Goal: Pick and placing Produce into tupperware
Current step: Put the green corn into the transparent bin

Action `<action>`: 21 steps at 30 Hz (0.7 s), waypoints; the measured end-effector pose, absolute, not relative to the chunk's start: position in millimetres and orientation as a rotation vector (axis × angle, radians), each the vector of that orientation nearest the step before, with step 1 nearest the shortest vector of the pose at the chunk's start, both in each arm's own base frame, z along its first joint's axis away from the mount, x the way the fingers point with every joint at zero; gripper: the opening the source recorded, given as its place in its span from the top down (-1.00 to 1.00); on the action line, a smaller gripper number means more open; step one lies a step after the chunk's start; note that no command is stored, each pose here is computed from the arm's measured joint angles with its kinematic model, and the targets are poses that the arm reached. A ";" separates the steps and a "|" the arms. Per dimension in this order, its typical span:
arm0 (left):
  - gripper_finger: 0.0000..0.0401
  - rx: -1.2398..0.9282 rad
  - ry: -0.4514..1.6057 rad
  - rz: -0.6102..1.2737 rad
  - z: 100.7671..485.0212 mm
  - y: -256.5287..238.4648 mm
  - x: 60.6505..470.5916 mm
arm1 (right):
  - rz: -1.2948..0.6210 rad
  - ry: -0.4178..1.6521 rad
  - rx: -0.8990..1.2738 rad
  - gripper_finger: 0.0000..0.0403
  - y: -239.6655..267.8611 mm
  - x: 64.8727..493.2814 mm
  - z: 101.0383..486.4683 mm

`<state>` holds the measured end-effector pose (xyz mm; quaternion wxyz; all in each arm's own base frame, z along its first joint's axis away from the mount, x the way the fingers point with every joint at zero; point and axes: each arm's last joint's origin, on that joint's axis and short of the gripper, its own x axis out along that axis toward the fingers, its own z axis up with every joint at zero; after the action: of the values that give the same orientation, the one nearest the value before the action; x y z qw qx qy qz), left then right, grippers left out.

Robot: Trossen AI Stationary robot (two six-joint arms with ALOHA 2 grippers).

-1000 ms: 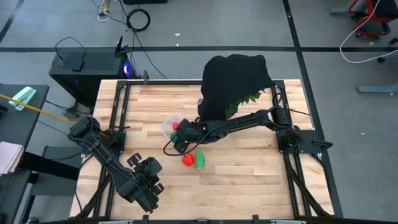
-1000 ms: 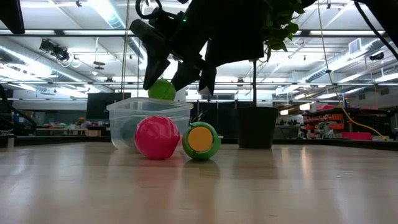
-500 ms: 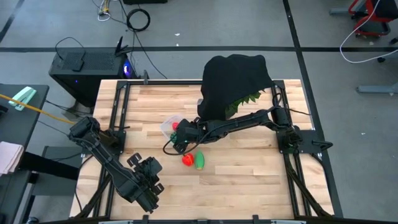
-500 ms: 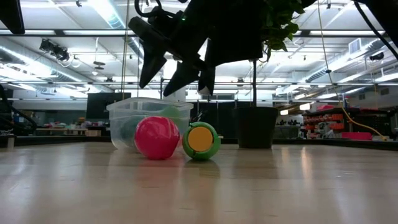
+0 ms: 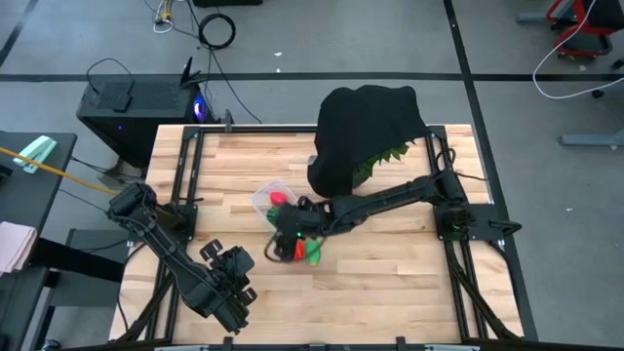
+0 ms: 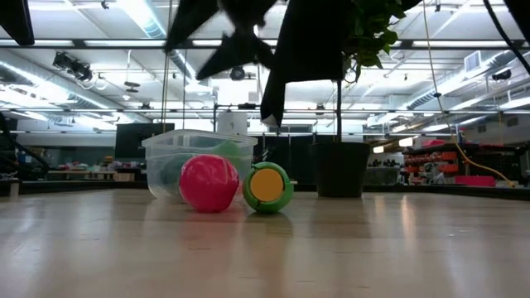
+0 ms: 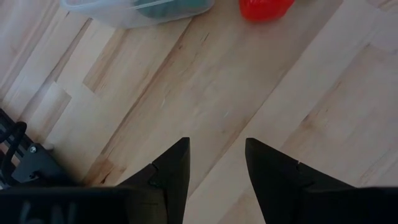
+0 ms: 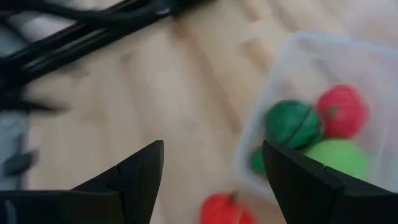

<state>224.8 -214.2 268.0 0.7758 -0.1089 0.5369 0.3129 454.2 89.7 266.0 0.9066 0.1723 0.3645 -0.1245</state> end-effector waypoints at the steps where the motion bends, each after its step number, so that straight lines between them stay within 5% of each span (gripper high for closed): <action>1: 0.19 -0.234 1.163 0.677 268.0 -214.2 224.8 | -0.242 0.774 0.336 -0.37 96.9 449.4 268.2; 21: 0.19 -0.226 1.161 0.664 267.9 -214.7 225.4 | -0.168 1.117 0.242 -0.37 218.9 360.0 263.4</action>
<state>225.4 -214.7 267.9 0.7786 -0.1046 0.5370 0.3073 360.0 218.9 263.4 0.8377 0.1143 0.5280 -0.0794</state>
